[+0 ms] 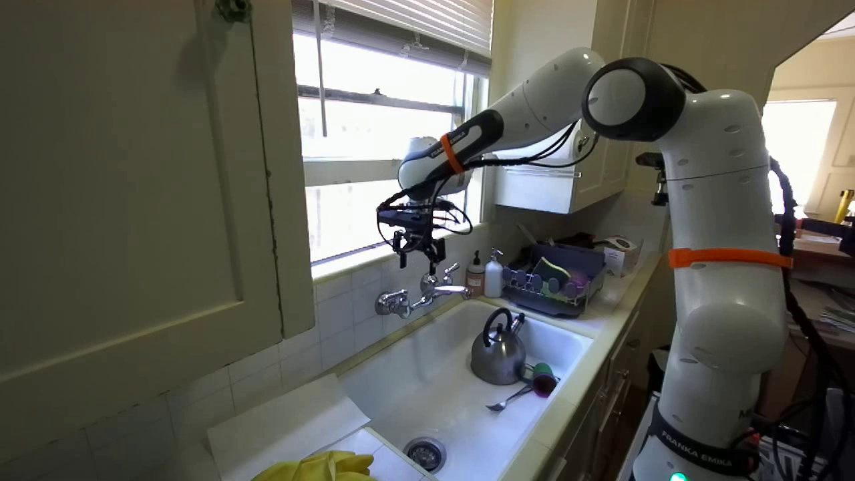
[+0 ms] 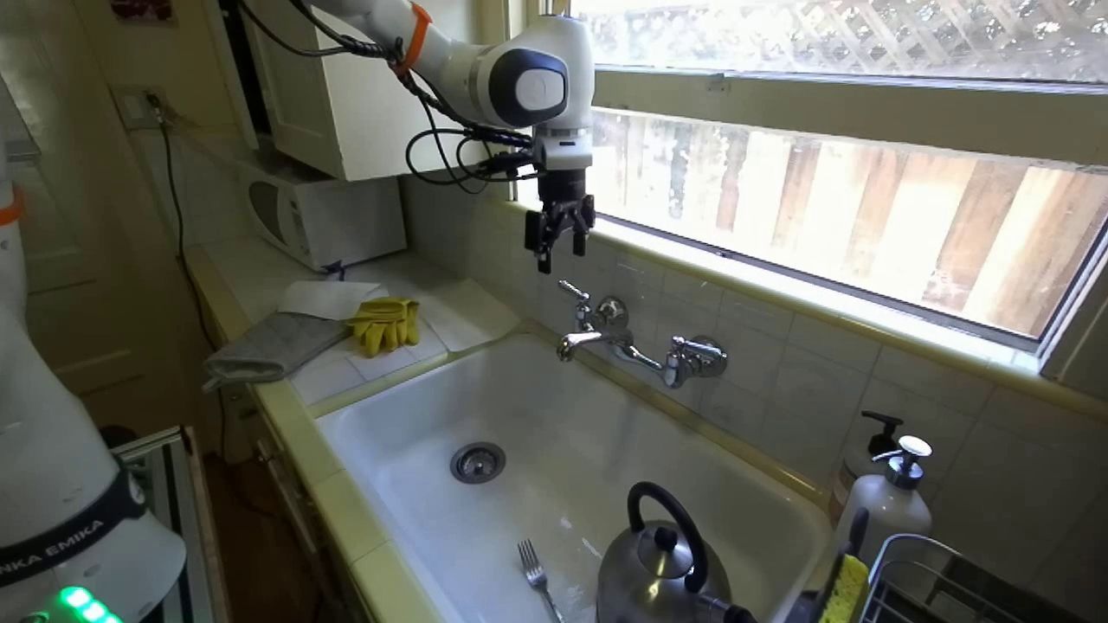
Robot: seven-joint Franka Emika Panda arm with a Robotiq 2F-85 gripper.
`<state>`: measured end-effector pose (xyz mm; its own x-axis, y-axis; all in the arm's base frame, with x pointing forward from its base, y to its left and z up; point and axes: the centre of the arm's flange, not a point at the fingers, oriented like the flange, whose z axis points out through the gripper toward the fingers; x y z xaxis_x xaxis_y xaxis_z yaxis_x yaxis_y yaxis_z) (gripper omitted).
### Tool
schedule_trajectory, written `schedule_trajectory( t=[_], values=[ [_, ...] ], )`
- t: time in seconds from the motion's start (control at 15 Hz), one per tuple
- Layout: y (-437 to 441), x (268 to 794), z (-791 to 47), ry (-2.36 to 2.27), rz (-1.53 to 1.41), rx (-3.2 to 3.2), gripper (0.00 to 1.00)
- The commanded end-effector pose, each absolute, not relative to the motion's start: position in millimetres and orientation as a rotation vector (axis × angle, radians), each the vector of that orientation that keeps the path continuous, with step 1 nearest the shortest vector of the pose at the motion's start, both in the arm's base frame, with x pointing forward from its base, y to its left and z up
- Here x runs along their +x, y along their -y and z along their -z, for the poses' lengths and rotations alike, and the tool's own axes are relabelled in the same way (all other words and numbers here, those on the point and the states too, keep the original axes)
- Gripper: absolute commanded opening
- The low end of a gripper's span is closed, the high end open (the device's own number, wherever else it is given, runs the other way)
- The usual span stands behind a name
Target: Close the tap
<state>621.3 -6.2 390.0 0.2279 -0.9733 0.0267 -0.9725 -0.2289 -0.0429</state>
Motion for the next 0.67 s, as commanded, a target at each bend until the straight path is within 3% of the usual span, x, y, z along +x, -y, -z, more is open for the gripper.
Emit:
schedule_trajectory(
  t=[0.0,0.6],
  values=[
    [38,581,-406,-1.726,0.057,-2.668,1.00],
    [92,551,-427,-1.023,0.143,-3.003,1.00]
  ],
)
